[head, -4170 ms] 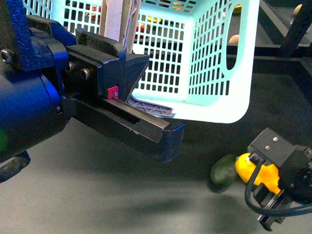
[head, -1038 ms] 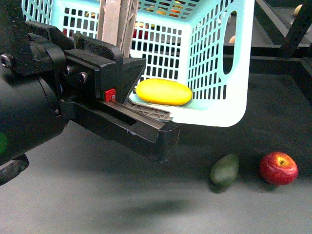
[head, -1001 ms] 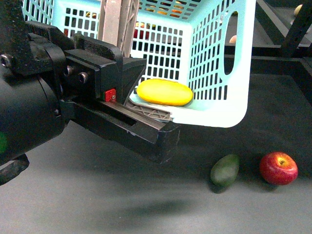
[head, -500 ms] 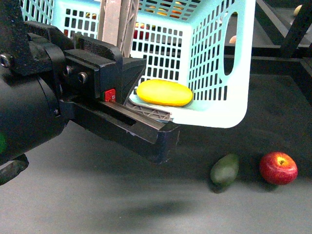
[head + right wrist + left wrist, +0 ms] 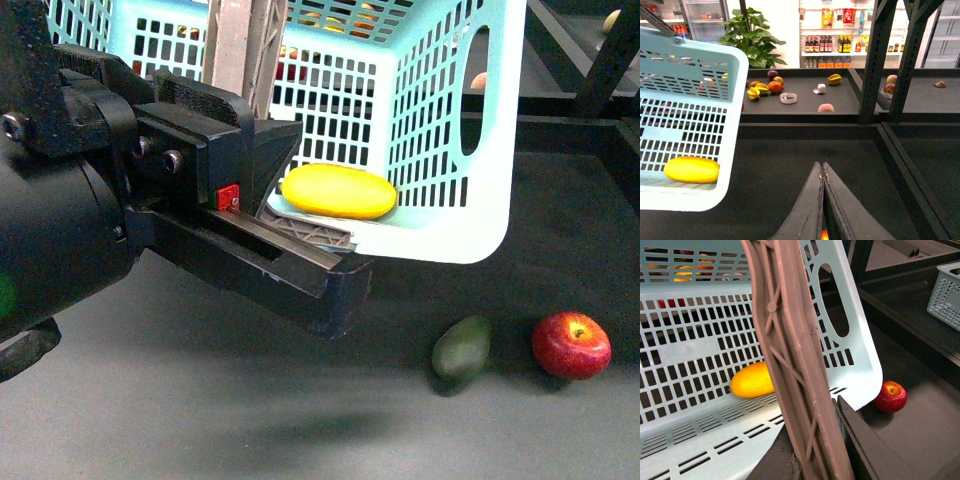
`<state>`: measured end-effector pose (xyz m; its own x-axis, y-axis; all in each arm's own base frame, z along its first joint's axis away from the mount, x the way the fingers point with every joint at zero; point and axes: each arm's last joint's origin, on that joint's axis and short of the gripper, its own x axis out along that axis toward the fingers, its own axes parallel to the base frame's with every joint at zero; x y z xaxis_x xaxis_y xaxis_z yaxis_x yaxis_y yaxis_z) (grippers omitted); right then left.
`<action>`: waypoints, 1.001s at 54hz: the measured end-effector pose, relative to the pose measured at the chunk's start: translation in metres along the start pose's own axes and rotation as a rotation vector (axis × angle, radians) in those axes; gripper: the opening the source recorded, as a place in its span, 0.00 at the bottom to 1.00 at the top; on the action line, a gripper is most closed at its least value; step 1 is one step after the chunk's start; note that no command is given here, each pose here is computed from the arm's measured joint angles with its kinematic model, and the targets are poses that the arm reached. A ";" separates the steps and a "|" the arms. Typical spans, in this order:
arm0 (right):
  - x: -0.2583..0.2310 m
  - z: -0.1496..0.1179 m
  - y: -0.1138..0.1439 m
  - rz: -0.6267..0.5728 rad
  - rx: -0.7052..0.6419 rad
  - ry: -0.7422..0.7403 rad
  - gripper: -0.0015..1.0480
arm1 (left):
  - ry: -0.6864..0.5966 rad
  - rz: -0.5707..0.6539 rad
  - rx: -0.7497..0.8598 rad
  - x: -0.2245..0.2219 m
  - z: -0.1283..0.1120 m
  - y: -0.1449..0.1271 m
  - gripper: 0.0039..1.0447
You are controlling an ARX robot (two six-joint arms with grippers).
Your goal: Pick mango with right arm and hold basket with left
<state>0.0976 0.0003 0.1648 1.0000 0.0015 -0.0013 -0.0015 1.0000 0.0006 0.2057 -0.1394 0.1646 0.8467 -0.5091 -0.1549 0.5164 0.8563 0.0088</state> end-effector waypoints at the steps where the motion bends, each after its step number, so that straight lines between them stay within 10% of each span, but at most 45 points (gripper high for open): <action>1: 0.000 0.000 0.000 0.000 0.000 0.000 0.02 | 0.000 0.000 0.000 0.000 0.000 0.000 0.14; 54: 0.000 0.000 0.000 0.000 -0.001 0.000 0.06 | 0.000 0.000 0.000 0.000 0.000 0.000 0.14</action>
<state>0.0976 0.0003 0.1648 1.0000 0.0015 -0.0013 -0.0015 1.0000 -0.0002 0.2057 -0.1394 0.1646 0.8467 -0.5091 -0.1549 0.5164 0.8563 0.0088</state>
